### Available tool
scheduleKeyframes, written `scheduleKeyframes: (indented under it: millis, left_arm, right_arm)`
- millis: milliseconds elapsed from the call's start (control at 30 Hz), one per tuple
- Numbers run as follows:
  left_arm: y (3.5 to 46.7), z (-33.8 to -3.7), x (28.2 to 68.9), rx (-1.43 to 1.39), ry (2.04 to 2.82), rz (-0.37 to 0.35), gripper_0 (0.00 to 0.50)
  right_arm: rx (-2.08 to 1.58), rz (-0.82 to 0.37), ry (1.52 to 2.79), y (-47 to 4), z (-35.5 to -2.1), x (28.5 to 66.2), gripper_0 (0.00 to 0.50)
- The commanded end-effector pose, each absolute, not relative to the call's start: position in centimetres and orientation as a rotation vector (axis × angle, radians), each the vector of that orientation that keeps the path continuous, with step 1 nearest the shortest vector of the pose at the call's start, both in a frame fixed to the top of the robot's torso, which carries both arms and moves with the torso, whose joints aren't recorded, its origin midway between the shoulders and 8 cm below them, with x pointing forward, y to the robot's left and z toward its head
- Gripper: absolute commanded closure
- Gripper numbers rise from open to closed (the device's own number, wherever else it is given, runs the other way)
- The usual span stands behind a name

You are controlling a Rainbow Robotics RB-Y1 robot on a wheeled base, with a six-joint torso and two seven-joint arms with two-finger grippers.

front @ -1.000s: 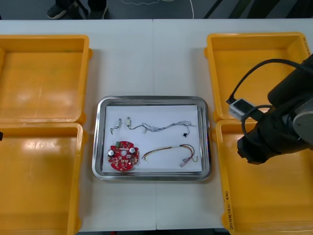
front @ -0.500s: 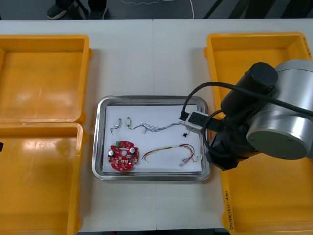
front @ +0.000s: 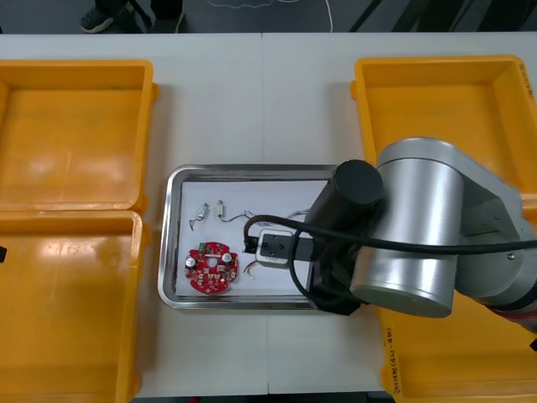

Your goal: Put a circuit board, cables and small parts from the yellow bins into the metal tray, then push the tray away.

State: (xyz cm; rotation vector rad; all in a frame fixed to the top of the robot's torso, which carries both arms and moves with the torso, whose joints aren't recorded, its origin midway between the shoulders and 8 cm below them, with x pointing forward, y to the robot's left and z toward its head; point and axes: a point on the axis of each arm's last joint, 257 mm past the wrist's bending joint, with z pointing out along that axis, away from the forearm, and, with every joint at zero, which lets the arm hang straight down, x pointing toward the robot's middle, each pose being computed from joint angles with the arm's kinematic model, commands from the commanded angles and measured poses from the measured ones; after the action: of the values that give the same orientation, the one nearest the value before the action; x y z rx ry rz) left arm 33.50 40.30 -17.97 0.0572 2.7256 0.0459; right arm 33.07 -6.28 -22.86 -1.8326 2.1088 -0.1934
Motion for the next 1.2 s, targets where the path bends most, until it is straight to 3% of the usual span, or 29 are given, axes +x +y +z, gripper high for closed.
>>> scheduleKeyframes:
  millis: [33,667,1200]
  left_arm:
    - [41.1,-17.5,32.6,0.179,2.733,0.128,0.0]
    - [41.1,-17.5,32.6,0.179,2.733,0.128,0.0]
    - [41.1,-17.5,32.6,0.179,2.733,0.128,0.0]
  right_arm:
    - [-1.929,-0.179,1.982,-2.4,-22.9,32.8,0.028]
    - [-2.065,-0.228,1.889,1.8,-27.9,31.8,0.028]
    - [-2.124,-0.237,1.854,2.9,-30.1,30.9,0.028]
